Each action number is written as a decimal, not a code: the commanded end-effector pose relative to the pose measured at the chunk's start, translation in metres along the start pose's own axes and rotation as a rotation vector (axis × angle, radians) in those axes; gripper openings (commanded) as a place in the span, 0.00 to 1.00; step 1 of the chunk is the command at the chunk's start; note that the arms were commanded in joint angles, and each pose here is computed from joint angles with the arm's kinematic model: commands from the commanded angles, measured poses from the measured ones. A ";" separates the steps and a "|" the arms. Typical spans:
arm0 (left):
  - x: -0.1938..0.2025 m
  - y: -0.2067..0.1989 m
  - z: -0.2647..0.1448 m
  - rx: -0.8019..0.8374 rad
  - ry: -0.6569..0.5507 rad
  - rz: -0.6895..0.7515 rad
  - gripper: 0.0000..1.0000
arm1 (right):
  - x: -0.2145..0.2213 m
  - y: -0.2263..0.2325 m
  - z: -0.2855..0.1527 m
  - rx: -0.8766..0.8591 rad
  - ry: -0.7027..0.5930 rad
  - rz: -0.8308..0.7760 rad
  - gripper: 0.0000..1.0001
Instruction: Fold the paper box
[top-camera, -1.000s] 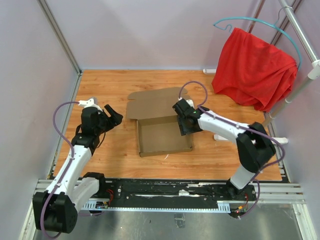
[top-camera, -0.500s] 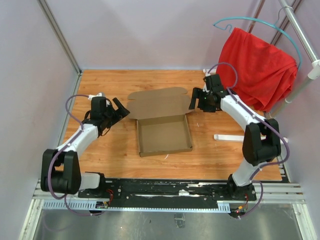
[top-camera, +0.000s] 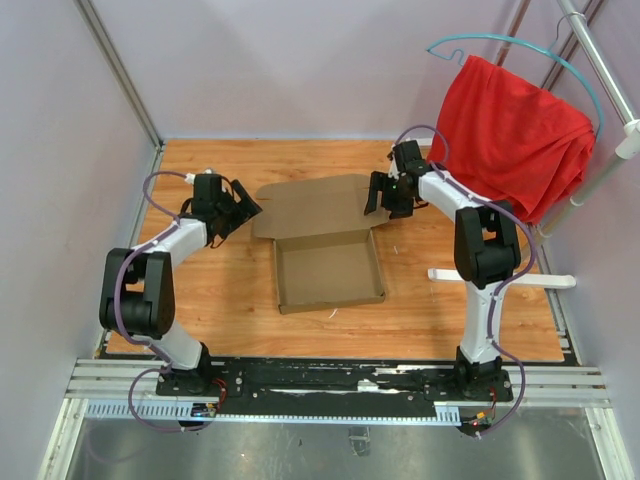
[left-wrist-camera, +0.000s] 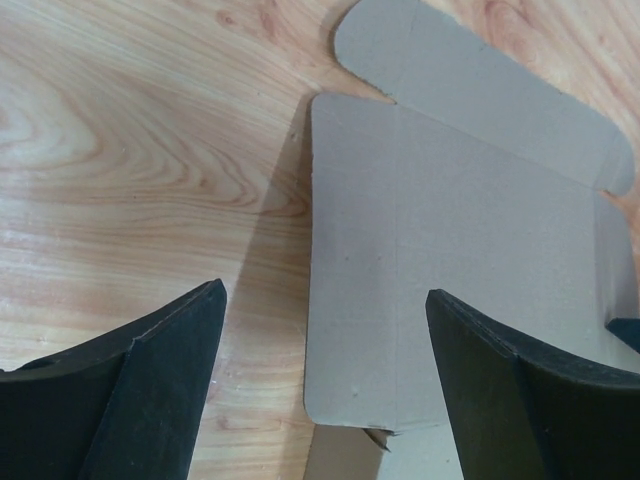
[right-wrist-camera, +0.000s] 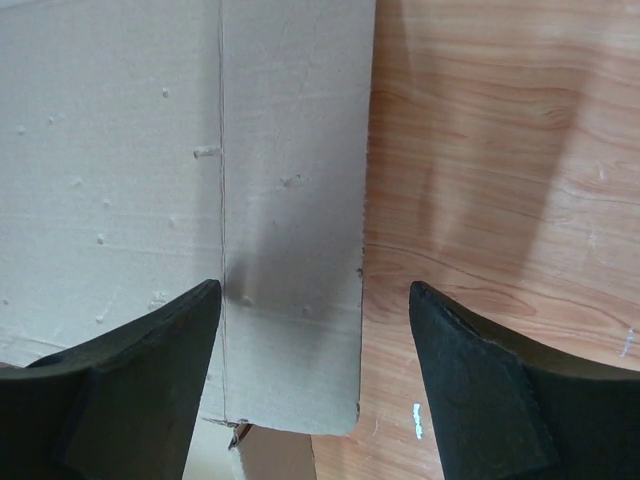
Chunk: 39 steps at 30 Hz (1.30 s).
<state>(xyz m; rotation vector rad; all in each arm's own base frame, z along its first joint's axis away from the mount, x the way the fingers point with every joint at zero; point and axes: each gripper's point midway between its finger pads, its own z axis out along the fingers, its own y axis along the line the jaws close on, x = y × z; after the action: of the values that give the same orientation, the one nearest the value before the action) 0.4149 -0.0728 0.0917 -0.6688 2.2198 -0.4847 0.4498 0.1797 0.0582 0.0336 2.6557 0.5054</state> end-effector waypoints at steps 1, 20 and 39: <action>-0.006 -0.011 0.008 0.049 0.003 0.008 0.86 | -0.011 0.005 -0.004 -0.045 -0.008 -0.023 0.76; -0.006 -0.055 0.021 0.176 0.066 0.066 0.73 | -0.010 0.039 -0.013 -0.044 -0.032 -0.180 0.67; 0.000 -0.012 -0.008 -0.092 0.013 0.136 0.80 | 0.003 0.037 -0.037 0.012 -0.023 -0.203 0.68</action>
<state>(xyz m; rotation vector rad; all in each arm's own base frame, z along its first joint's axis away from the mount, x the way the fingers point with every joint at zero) 0.4307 -0.1036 0.1080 -0.5153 2.2809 -0.4441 0.4409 0.2082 0.1042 -0.2039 2.5624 0.4660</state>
